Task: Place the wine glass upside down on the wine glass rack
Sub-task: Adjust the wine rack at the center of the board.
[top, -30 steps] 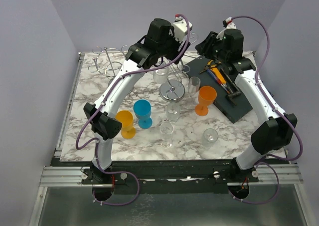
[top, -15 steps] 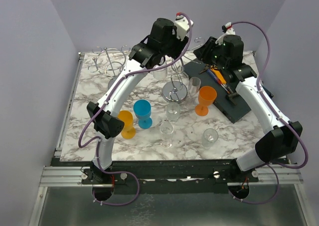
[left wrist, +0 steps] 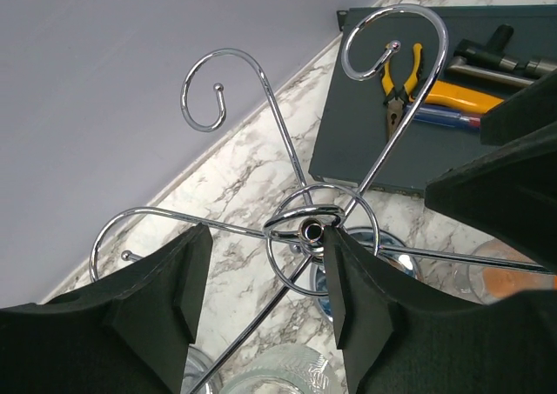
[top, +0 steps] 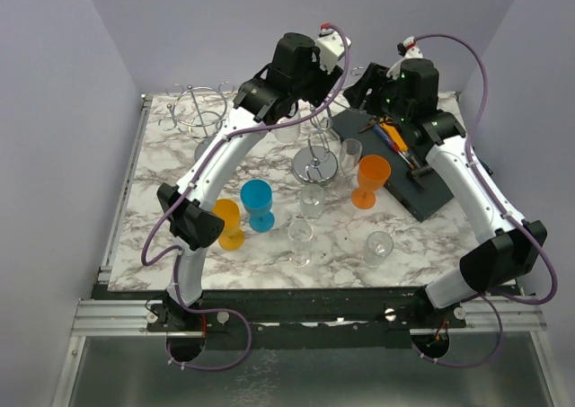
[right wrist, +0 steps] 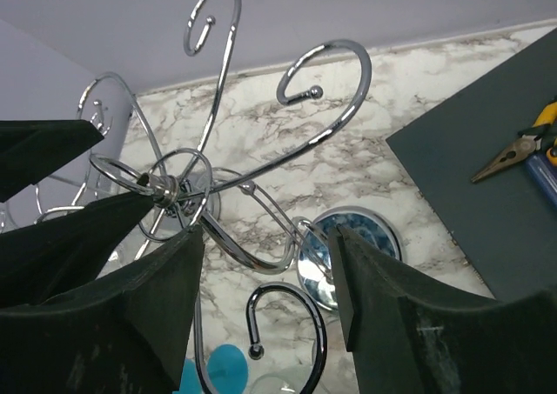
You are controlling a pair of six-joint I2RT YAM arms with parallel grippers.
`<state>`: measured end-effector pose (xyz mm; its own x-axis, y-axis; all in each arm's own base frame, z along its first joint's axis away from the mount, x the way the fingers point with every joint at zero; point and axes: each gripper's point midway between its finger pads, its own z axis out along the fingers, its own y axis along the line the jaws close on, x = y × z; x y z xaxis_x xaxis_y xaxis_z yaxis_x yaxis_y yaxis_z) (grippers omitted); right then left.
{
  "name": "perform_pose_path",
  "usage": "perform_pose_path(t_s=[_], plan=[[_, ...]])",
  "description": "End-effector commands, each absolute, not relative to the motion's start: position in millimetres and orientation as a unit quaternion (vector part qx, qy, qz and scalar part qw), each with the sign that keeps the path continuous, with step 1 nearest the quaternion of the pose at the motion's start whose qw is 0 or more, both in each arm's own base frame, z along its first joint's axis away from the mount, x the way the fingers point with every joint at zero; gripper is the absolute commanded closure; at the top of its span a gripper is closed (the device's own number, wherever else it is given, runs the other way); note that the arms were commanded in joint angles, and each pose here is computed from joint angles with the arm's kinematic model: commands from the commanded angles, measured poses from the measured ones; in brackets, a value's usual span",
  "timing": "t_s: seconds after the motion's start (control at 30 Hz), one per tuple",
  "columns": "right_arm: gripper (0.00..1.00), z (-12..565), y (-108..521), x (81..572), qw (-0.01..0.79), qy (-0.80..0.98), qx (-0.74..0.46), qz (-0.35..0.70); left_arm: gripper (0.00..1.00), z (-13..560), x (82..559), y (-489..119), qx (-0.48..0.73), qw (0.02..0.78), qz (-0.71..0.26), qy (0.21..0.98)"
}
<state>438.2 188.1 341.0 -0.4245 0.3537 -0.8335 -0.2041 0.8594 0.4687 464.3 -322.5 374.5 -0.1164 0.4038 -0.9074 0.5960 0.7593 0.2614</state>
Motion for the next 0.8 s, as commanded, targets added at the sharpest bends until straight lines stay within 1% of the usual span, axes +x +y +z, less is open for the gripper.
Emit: perform_pose_path(t_s=[0.0, 0.1, 0.27, 0.37, 0.53, 0.77], plan=[[0.34, 364.0, 180.9, 440.0, 0.555, 0.796, 0.041, 0.239, 0.39, 409.9, 467.2, -297.9, 0.304, 0.613, -0.05, 0.728], [0.34, 368.1, 178.8, 447.1, 0.558, 0.795, 0.043, 0.235, 0.37, 413.9, 465.2, -293.0, 0.302, 0.615, -0.047, 0.727], [0.34, 365.9, 172.1, 462.8, 0.555, 0.797, 0.05, 0.231, 0.29, 425.1, 460.2, -288.8, 0.297, 0.624, -0.048, 0.722], [0.35, 359.7, 168.4, 472.2, 0.548, 0.8, 0.061, 0.237, 0.21, 435.1, 455.5, -287.3, 0.289, 0.631, -0.057, 0.718], [0.37, 347.0, 168.7, 478.9, 0.537, 0.805, 0.075, 0.242, 0.19, 435.7, 444.9, -289.3, 0.287, 0.625, -0.082, 0.722], [0.42, 340.2, 180.9, 483.6, 0.526, 0.797, 0.095, 0.281, 0.17, 407.4, 434.6, -312.0, 0.297, 0.583, -0.132, 0.744]])
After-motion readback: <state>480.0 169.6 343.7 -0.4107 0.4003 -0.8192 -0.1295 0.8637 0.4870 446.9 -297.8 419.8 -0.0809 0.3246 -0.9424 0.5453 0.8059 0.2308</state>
